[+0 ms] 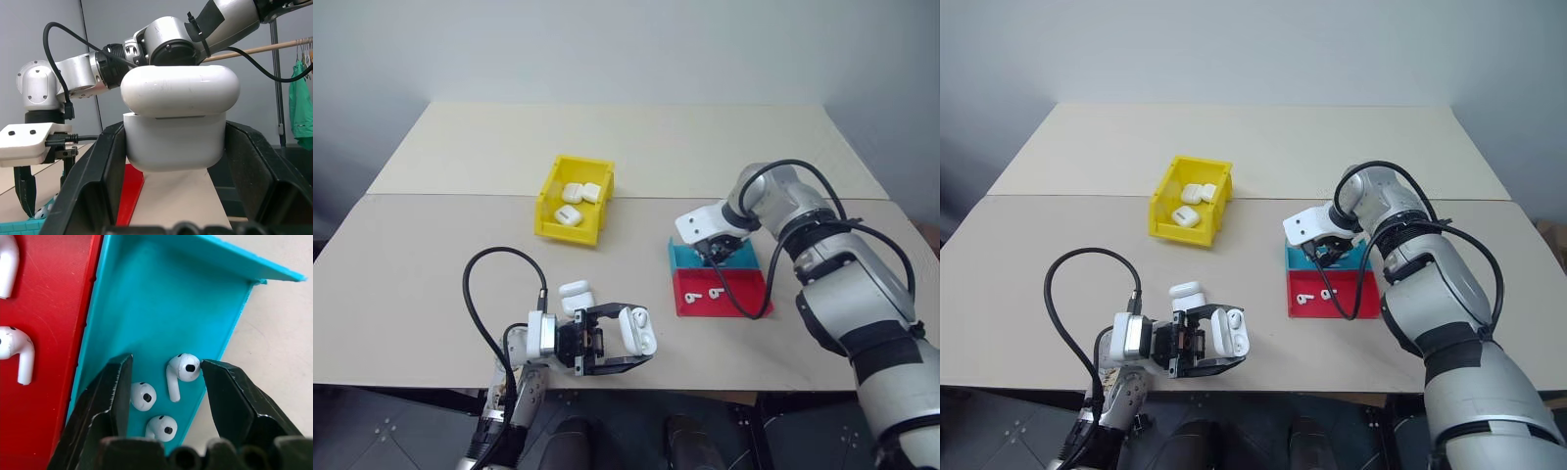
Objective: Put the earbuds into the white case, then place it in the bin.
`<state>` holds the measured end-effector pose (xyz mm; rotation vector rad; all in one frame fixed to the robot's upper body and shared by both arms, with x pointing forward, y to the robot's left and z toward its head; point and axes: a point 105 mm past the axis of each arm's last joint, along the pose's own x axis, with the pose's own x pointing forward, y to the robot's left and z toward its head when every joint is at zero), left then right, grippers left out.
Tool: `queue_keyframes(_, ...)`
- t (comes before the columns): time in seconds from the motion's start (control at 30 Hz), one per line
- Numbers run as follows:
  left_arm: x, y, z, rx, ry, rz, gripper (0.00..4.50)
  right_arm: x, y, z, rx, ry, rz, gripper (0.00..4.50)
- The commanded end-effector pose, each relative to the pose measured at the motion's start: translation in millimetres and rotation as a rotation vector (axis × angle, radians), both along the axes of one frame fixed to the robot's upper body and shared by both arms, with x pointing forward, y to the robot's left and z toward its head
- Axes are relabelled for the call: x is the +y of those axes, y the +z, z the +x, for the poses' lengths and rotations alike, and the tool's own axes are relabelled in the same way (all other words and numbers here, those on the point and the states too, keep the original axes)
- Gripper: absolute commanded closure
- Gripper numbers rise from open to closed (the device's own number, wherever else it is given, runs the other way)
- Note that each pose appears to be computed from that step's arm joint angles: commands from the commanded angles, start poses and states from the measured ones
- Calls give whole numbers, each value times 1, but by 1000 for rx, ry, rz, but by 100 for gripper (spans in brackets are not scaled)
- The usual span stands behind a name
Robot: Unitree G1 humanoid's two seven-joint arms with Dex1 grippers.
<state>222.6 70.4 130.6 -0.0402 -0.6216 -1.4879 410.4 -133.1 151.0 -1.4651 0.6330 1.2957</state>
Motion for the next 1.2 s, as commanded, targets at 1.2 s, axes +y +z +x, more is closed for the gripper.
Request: queue_keyframes(1.2, -4, 6, 2, -37, 8, -3, 174, 15, 19, 7, -83, 63, 21, 239)
